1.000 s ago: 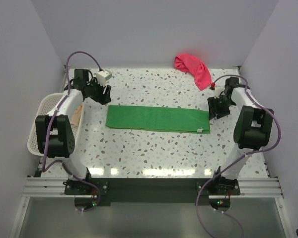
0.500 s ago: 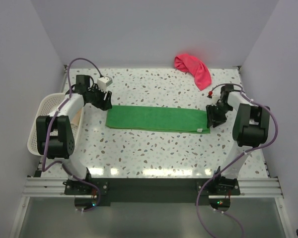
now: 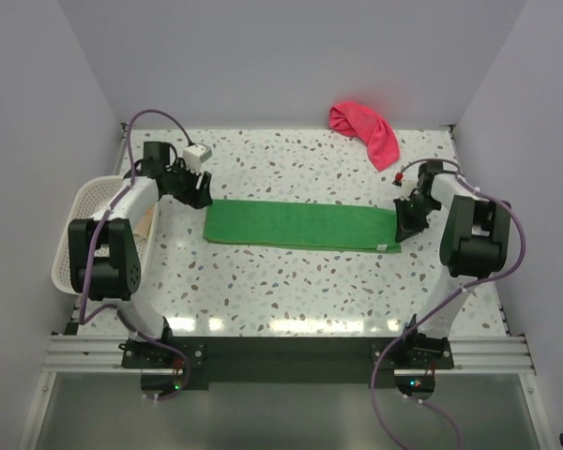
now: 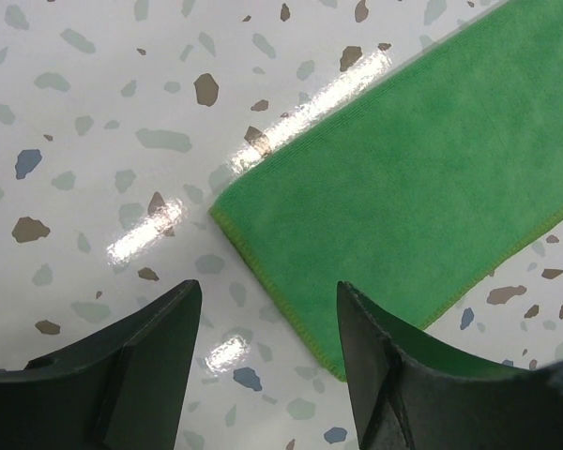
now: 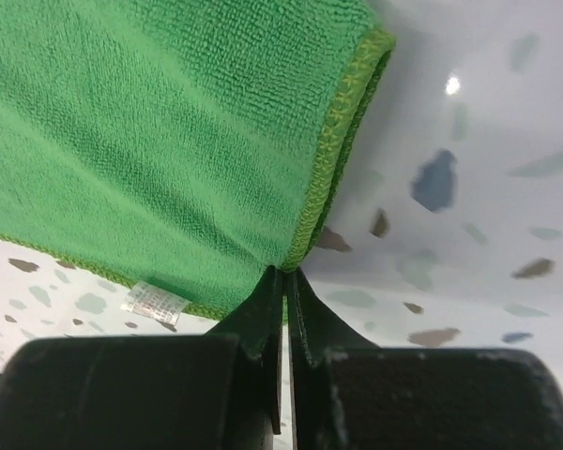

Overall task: Roll the towels
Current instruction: Fold the towel

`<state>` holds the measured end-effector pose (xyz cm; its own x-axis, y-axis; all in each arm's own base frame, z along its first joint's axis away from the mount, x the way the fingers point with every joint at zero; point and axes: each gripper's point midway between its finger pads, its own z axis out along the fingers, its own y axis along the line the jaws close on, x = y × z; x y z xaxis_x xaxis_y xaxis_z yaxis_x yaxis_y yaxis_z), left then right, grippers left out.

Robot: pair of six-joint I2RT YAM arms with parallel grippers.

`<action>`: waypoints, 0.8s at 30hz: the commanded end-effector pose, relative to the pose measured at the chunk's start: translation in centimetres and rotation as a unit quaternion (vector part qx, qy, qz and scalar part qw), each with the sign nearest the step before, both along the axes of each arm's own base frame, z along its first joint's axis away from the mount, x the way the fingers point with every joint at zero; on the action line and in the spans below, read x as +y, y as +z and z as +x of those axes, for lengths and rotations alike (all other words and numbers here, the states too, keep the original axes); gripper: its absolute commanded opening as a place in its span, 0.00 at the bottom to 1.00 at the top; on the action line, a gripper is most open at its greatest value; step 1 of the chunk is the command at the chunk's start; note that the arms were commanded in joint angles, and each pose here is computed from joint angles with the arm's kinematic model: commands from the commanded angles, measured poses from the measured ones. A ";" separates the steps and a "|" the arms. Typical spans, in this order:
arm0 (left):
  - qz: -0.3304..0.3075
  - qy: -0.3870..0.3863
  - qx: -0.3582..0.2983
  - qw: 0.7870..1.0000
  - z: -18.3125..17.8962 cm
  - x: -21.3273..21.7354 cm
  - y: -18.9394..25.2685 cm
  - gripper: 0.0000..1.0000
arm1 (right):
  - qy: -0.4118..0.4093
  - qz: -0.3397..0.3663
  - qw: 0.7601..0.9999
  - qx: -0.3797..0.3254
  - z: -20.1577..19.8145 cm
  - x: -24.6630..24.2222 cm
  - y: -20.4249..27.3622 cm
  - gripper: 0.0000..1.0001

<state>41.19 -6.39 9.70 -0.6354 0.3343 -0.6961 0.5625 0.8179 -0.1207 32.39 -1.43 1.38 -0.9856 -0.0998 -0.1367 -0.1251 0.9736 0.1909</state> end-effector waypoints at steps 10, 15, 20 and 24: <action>-0.014 -0.012 -0.027 0.999 0.0 -0.5 1.9 0.66 | 0.012 0.013 0.997 -0.072 3.5 -3.7 7.6 0.00; -0.017 -0.012 -0.018 1.000 -0.1 -0.6 1.6 0.89 | 0.048 0.071 0.993 -0.082 3.5 0.6 9.2 0.00; -0.026 -0.010 -0.007 1.000 -0.3 -0.8 1.4 1.00 | 0.108 0.103 0.986 -0.079 3.2 6.0 8.9 0.00; -0.039 -0.009 0.004 0.999 -0.6 -1.2 1.5 1.00 | 0.124 0.129 0.982 -0.063 3.2 9.5 8.2 0.00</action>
<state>40.68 -6.99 10.06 -0.6368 0.3231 -0.7000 0.5753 0.8037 -0.1523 36.00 5.15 8.64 -0.9144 -0.2785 -0.2938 -0.3695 0.8707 0.3247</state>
